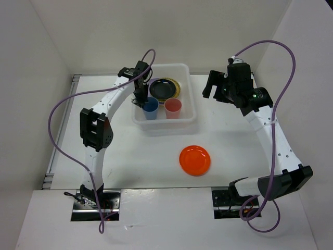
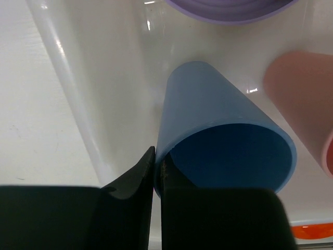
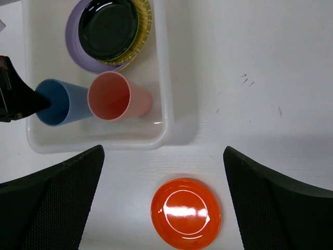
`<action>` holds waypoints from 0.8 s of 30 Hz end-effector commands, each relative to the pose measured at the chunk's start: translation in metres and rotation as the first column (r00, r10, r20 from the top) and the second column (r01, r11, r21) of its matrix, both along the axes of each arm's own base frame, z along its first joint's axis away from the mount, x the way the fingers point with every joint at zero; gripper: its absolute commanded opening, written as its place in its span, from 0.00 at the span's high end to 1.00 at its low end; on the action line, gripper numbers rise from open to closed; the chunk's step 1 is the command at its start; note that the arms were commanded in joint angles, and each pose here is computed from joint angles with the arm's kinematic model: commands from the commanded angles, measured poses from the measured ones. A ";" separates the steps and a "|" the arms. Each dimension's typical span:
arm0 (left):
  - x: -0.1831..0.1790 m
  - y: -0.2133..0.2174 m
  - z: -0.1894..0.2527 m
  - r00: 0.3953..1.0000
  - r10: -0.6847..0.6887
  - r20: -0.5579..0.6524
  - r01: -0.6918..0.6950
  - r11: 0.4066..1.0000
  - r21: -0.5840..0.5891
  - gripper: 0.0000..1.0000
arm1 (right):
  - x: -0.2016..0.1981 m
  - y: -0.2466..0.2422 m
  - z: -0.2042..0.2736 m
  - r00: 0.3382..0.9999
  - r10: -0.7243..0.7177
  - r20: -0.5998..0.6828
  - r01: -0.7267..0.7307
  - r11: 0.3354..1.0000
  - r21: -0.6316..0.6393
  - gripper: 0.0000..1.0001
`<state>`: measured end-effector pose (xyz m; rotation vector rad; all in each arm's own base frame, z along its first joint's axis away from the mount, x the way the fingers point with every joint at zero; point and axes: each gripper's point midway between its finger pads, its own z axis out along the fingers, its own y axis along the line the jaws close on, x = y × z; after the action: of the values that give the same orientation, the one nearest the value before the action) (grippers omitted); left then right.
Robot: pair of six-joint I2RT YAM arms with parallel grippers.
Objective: Place the mixed dishes into the plastic bin
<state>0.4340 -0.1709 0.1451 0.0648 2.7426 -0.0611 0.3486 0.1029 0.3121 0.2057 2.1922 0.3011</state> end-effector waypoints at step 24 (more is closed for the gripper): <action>-0.050 -0.041 0.168 0.950 -0.045 0.308 0.077 0.993 -0.093 0.51 | -0.013 -0.001 0.029 0.996 0.007 0.091 -0.011 0.999 0.045 0.00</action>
<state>0.4238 -0.2123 0.2888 0.1095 2.4195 -0.1645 0.3407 0.1051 0.3238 0.2000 2.1638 0.3412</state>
